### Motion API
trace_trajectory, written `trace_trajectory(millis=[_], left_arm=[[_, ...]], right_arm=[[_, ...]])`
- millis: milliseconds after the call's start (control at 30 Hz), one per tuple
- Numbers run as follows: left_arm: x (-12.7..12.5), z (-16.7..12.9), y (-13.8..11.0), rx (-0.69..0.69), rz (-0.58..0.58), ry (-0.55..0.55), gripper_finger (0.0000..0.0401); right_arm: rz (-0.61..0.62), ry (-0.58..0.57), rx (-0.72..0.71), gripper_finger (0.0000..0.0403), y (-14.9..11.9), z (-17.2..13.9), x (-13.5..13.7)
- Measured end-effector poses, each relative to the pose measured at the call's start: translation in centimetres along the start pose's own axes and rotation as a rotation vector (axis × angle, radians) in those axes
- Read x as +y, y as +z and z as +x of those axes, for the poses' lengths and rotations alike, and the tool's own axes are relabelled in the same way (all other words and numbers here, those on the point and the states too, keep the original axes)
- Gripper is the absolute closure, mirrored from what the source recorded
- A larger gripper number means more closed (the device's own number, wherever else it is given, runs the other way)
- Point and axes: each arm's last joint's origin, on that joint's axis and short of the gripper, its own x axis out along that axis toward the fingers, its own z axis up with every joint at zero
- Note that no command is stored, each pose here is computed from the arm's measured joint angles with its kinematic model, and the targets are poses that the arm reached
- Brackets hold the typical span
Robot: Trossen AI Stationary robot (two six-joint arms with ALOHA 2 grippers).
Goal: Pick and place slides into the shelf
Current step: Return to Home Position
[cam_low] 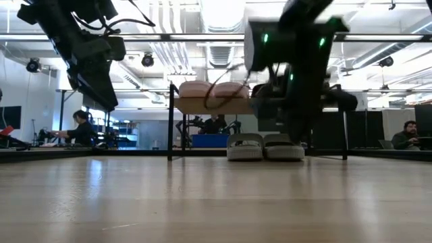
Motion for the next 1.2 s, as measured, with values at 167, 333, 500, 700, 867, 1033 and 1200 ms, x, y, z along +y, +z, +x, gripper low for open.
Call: trace_trajectory(millis=[167,333,500,700,867,1033,1200], left_arm=[[-0.1,-0.2,0.3,-0.014,-0.001,-0.012,0.0193],[-1.2,-1.1,1.9,-0.117,0.083,-0.193,0.0193],[-2.3,-2.6,4.3,-0.331,0.154,-0.348,0.0193],[-2.4,-4.8,5.8,-0.437,0.124,-0.393,0.0193],[-2.4,-5.9,5.9,-0.446,0.080,-0.470,0.0193],[-2.1,-7.2,5.6,-0.451,0.064,-0.557,0.0193],[-2.1,-8.5,5.3,-0.454,0.120,-0.716,0.0193]], right_arm=[[-0.062,0.122,-0.032,0.0394,-1.3,-5.3,0.8],[-0.262,0.492,0.001,0.0394,-2.4,-13.1,0.4],[-0.189,0.593,0.001,0.0394,0.0,-18.9,-4.8],[0.076,0.872,-0.084,0.0394,2.1,-24.8,-10.0],[-0.002,0.953,-0.346,0.0394,2.9,-27.1,-12.8],[-0.021,1.017,-0.322,0.0394,3.6,-27.7,-13.8],[-0.224,1.196,-0.242,0.0394,3.2,-27.9,-11.9]])
